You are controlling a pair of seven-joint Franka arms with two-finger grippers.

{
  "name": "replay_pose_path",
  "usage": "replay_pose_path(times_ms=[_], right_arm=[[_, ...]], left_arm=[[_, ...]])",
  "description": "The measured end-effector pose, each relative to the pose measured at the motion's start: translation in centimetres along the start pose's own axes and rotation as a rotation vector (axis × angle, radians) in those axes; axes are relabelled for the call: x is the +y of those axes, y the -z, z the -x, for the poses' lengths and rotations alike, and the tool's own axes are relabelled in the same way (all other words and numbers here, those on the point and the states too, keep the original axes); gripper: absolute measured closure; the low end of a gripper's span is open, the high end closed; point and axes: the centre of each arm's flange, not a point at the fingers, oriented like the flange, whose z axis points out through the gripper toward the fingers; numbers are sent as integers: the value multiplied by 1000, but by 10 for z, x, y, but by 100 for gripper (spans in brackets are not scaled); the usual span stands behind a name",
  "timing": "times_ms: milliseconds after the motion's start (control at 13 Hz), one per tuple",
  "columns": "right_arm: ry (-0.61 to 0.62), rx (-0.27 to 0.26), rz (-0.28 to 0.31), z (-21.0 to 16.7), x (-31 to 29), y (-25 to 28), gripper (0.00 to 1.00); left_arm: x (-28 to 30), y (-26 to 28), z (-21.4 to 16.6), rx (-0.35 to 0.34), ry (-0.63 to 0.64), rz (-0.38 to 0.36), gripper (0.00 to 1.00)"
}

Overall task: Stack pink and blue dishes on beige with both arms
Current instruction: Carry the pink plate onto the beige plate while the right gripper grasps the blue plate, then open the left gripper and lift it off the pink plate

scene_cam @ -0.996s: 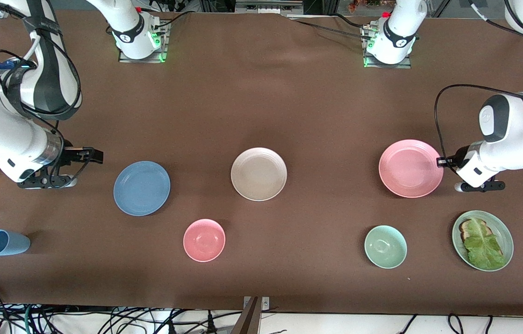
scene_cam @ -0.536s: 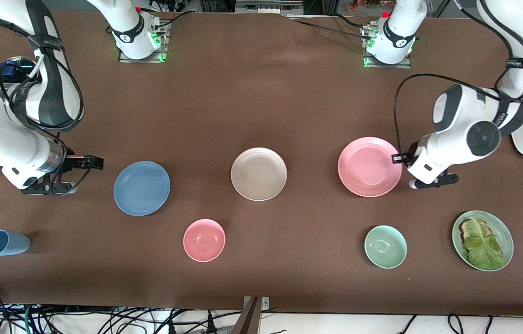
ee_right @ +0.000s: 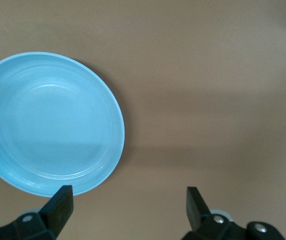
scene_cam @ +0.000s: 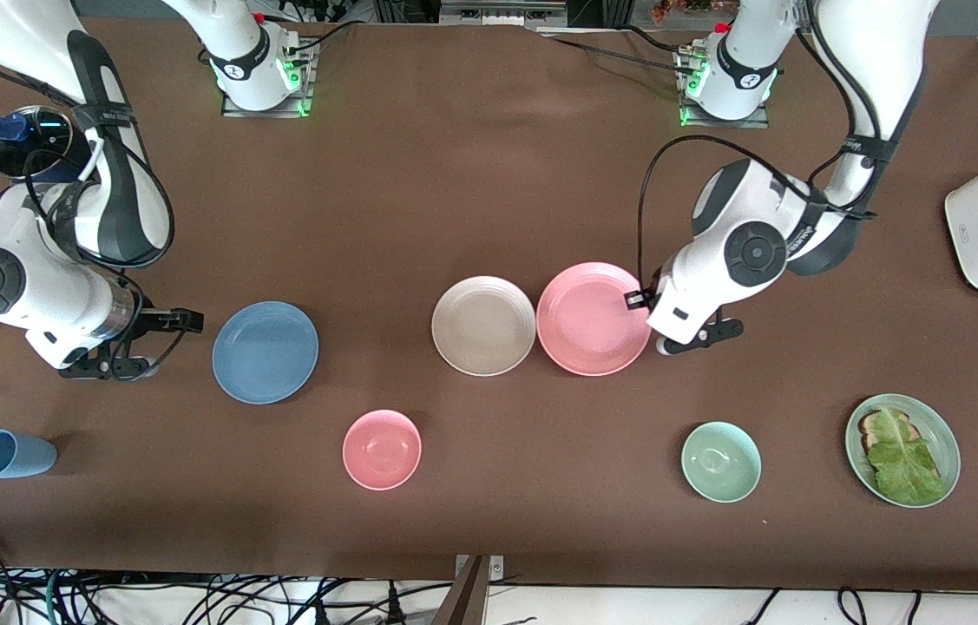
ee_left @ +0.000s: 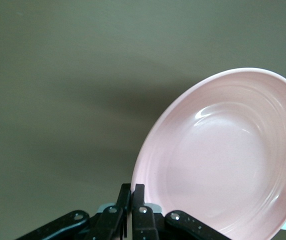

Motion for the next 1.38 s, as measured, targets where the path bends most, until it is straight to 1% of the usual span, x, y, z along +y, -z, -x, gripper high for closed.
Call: replay_pose_path(times_ms=[230, 536, 690, 766, 843, 920, 996, 1150, 1226, 1303, 1380], right_arm=[[1, 1, 4, -5, 0, -20, 0], [3, -6, 9, -11, -1, -50, 1], [4, 3, 12, -15, -2, -64, 2], [5, 7, 14, -16, -2, -71, 6], [6, 11, 15, -18, -3, -78, 6], [7, 16, 16, -19, -3, -84, 12], [8, 21, 17, -20, -4, -89, 12], [9, 21, 17, -21, -5, -97, 23], [12, 20, 16, -21, -7, -99, 24], [16, 20, 13, -22, -10, -100, 30], [20, 21, 11, -22, -13, -100, 31]], left_arm=[[48, -25, 15, -7, -2, 21, 95], [85, -44, 26, -8, 40, 51, 95], [104, -48, 32, -11, 54, 61, 95], [112, -51, 37, -13, 58, 63, 95], [118, -53, 40, -14, 58, 64, 95], [122, -55, 43, -16, 58, 64, 95], [124, -56, 44, -17, 56, 63, 95], [126, -58, 43, -19, 57, 66, 95], [127, -57, 41, -17, 59, 70, 88], [127, -56, 40, -16, 60, 72, 80], [127, -55, 39, -14, 61, 74, 70]])
